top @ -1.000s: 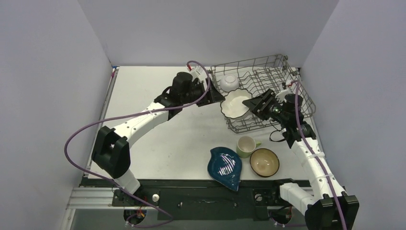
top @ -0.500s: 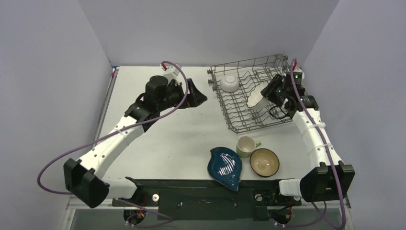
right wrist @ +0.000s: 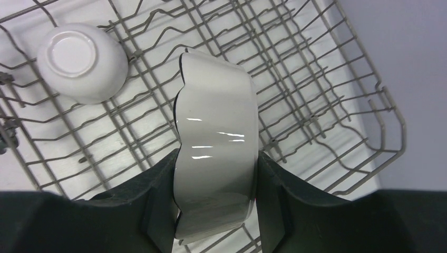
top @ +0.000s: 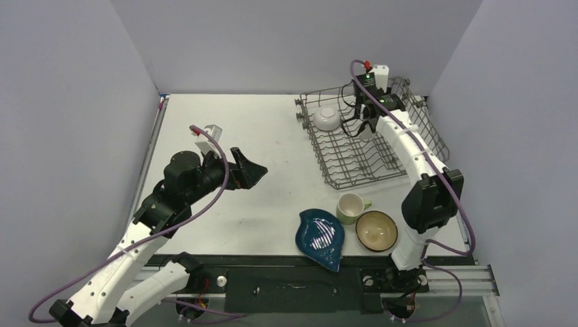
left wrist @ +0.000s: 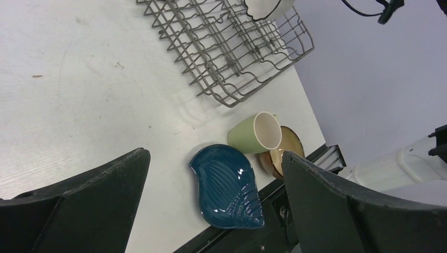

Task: Load the mixed dishes into the dish rack

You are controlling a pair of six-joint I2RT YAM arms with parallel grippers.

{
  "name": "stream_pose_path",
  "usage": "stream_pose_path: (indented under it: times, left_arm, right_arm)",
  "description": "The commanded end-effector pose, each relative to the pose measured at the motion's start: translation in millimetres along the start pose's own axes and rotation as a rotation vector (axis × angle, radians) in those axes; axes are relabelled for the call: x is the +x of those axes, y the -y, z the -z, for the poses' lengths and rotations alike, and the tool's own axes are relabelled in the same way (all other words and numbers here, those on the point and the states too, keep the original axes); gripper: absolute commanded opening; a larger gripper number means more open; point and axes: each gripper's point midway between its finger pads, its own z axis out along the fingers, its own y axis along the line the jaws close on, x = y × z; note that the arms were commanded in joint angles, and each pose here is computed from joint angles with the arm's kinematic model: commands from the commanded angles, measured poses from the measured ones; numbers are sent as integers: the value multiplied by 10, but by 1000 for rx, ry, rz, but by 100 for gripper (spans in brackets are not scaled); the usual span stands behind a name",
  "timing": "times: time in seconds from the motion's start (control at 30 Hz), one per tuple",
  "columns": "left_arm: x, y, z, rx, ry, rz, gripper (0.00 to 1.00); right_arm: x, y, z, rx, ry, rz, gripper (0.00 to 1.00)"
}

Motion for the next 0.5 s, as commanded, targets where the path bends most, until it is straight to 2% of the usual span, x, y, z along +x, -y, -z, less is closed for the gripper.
stream_pose_path:
  times: [0.0, 0.23, 0.47]
  left_arm:
    - [57, -139, 80, -59, 6, -15, 96]
    - [104, -140, 103, -47, -10, -31, 96]
    - [213, -194, 138, -52, -35, -32, 96]
  right_arm:
    - [-448, 30, 101, 167, 134, 165, 0]
    - [-405, -410, -18, 275, 152, 379, 0]
    - [-294, -559, -157, 349, 133, 504, 0]
